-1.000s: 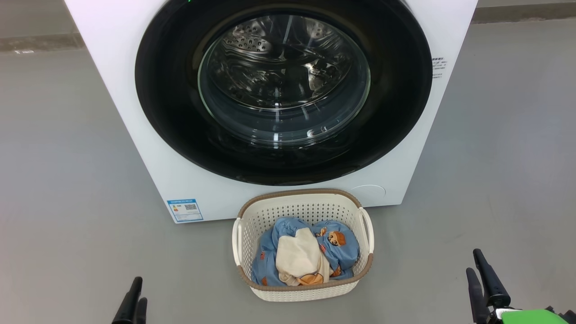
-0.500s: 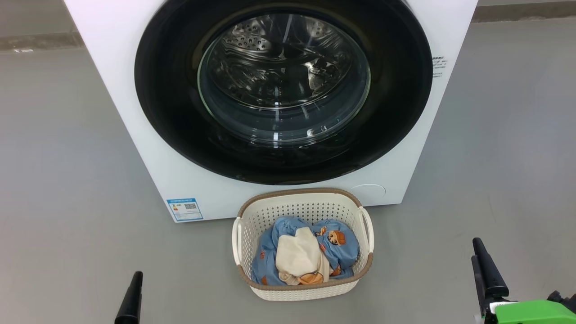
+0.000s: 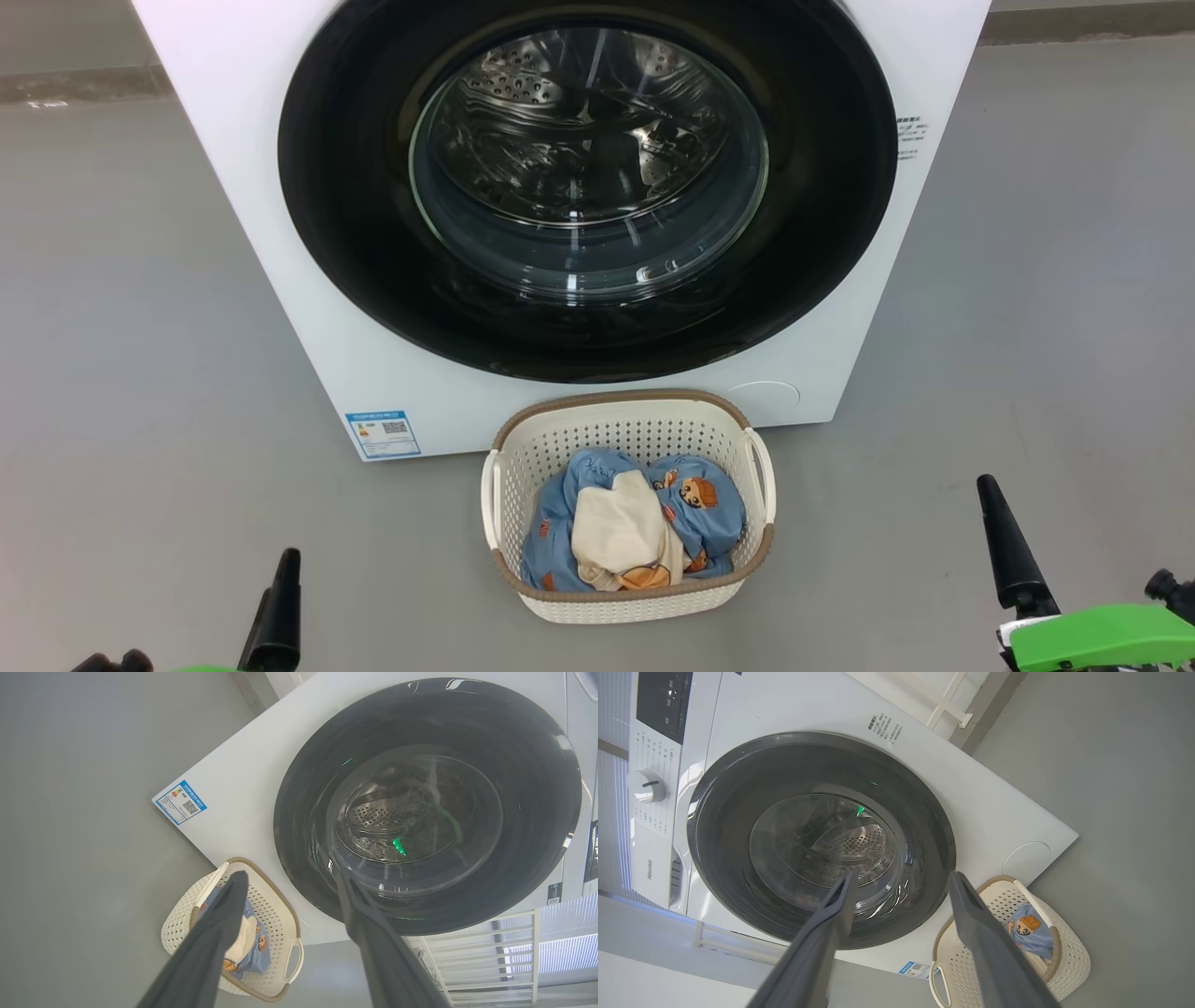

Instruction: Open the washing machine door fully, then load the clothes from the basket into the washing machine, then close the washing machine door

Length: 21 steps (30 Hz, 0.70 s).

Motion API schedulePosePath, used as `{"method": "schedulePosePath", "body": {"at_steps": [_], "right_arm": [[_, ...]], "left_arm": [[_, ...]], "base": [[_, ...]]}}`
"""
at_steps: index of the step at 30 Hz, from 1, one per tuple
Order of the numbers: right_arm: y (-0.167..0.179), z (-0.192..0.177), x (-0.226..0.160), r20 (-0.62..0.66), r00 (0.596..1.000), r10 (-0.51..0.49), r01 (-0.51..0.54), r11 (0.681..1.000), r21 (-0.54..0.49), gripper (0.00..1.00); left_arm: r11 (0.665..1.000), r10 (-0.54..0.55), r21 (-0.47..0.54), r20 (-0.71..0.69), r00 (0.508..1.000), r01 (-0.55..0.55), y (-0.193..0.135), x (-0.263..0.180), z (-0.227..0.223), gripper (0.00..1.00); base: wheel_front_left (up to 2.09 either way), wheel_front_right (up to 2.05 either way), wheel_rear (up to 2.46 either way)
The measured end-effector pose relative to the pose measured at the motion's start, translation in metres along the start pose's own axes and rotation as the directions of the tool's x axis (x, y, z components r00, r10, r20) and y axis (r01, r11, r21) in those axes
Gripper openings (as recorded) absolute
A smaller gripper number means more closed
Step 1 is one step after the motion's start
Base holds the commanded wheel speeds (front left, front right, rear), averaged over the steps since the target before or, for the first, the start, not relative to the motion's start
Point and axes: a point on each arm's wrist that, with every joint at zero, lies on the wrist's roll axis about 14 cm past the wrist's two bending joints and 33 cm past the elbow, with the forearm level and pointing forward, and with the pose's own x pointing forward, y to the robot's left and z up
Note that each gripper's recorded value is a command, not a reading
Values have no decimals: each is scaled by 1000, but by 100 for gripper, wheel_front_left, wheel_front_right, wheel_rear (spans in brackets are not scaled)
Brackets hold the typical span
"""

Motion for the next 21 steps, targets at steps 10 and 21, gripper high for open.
{"method": "schedulePosePath", "body": {"at_steps": [10, 21], "right_arm": [[11, 2, 2, -8, 999, 45, -46, 980, -193, 100], [16, 0, 3, -37, 996, 77, -85, 912, -401, 100]], "left_arm": [[988, -28, 154, 2, 1000, 28, -8, 0, 0, 100], [939, -52, 340, 3, 999, 48, -11, 1, 4, 100]], "base": [[0, 0, 0], [0, 0, 0]]}}
